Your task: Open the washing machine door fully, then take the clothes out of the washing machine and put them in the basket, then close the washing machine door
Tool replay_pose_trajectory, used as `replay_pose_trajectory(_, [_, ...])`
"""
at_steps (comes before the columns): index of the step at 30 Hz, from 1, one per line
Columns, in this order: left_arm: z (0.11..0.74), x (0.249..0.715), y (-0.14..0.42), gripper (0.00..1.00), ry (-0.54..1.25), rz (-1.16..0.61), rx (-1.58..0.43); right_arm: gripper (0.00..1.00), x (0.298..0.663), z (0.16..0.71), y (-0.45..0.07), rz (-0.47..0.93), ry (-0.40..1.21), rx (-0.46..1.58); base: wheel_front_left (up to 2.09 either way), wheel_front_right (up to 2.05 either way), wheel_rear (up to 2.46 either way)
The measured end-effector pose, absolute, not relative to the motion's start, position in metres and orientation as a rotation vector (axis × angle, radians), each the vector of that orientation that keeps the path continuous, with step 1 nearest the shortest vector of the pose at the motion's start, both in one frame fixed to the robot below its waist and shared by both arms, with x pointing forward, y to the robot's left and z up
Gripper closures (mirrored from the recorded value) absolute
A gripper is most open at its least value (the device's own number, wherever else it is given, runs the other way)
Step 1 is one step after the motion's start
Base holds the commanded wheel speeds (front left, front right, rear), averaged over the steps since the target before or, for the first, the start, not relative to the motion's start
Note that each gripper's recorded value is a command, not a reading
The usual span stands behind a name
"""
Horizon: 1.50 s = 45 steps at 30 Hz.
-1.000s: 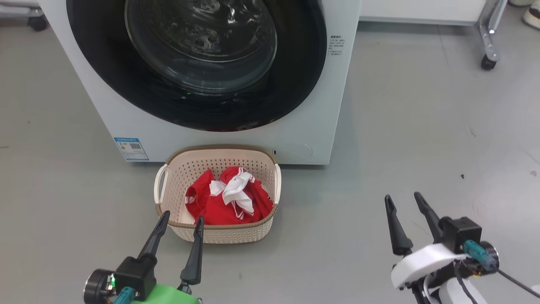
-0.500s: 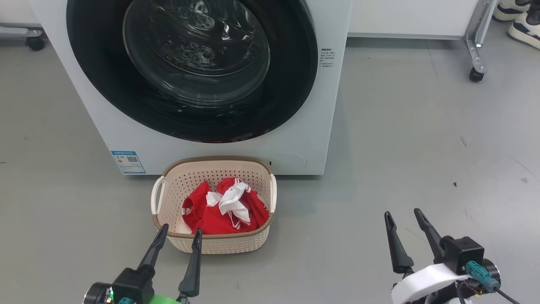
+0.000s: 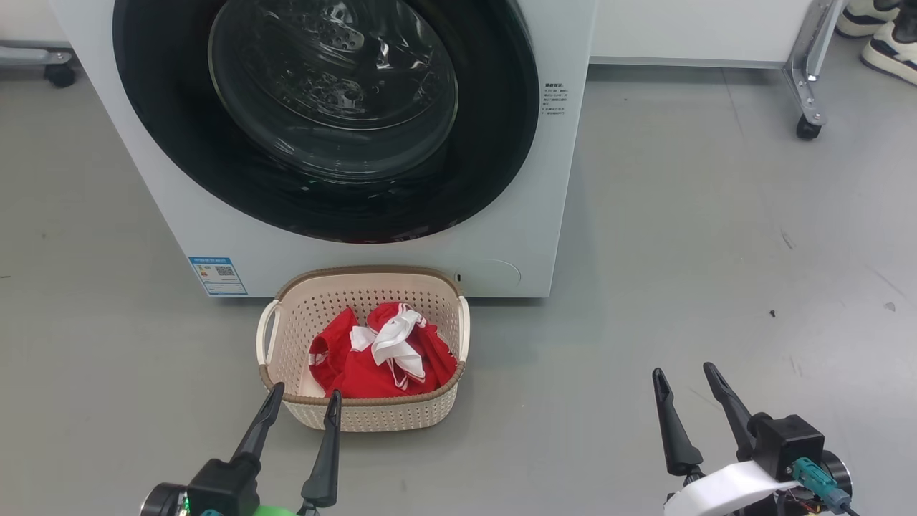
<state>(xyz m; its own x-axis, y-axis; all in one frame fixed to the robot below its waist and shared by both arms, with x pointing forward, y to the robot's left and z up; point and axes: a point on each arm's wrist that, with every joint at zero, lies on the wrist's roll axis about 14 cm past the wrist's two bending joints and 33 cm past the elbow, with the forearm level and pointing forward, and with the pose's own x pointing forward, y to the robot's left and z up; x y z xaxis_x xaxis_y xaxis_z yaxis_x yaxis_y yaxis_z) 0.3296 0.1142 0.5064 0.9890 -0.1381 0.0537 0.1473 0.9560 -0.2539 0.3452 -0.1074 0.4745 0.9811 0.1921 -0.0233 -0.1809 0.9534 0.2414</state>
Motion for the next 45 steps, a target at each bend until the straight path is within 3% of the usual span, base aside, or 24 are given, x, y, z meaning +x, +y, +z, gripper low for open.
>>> replay_pose_trajectory(16, [0.507,0.330,0.116,0.00,-0.029,-0.140,-0.257,0.00,0.342,0.477,-0.106,0.188,0.040,0.247,0.00,0.00,0.00])
replay_pose_trajectory(17, [0.506,0.330,0.116,1.00,-0.025,-0.141,-0.257,1.00,0.341,0.476,-0.106,0.187,0.042,0.247,0.00,0.00,0.00])
replay_pose_trajectory(24, [0.478,0.320,0.111,1.00,0.065,-0.140,-0.255,1.00,0.325,0.445,-0.105,0.173,0.144,0.252,0.00,0.00,0.00])
replay_pose_trajectory(45, [0.472,0.324,0.122,1.00,0.123,-0.071,-0.526,1.00,0.327,0.443,-0.125,0.064,0.180,0.520,0.00,0.00,0.00])
